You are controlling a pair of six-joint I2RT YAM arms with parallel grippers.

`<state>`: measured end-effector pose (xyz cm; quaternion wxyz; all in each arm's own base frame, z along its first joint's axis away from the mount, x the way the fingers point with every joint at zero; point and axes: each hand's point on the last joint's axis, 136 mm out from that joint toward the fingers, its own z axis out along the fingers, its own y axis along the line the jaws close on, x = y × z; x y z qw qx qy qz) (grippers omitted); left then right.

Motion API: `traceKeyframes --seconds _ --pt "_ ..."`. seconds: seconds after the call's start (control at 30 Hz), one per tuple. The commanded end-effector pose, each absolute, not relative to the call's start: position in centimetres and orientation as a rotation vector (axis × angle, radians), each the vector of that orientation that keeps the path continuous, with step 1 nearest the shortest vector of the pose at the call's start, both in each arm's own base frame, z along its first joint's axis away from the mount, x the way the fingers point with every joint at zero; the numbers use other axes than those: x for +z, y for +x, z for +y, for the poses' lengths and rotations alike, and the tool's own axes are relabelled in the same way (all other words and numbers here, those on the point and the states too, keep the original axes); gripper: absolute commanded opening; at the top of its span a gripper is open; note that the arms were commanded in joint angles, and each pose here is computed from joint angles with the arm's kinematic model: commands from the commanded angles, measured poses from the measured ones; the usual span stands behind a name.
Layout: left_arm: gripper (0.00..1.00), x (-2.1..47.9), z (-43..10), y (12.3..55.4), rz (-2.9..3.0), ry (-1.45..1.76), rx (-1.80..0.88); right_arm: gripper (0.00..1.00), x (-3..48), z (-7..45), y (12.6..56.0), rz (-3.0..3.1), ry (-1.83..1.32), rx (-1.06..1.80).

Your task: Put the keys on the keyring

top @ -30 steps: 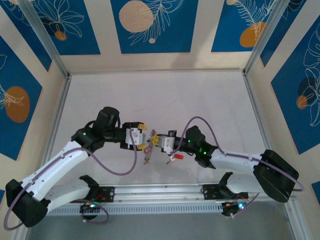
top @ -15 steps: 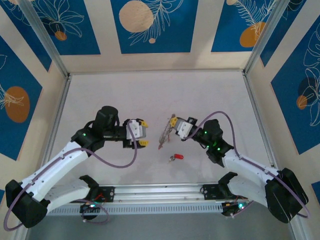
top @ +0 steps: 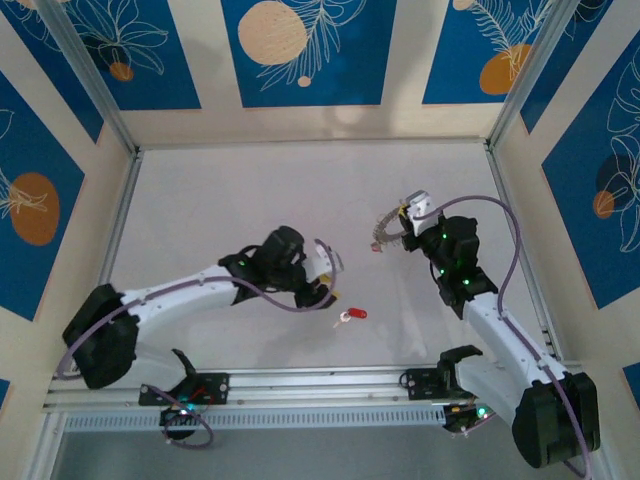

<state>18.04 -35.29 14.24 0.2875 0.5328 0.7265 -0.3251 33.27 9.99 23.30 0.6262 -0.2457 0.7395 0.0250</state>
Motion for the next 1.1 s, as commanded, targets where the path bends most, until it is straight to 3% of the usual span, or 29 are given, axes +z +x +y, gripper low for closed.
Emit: traceKeyframes --seconds 0.0,0.2,0.67,1.07 --pt "0.49 13.7 -37.0 17.2 1.992 1.43 -0.838 0.0 24.2 9.8 32.7 1.708 -0.523 0.123" --pt "0.48 9.7 -38.1 17.2 2.082 1.511 -0.693 0.0 23.5 9.5 32.2 1.722 -0.487 0.162" --pt "0.32 4.5 -39.0 15.4 2.313 1.624 -0.634 0.0 22.6 9.3 29.9 1.729 -0.474 0.201" --pt "0.34 3.5 -38.5 17.8 2.384 1.546 -0.444 0.0 23.5 9.9 29.7 1.682 -0.477 0.242"
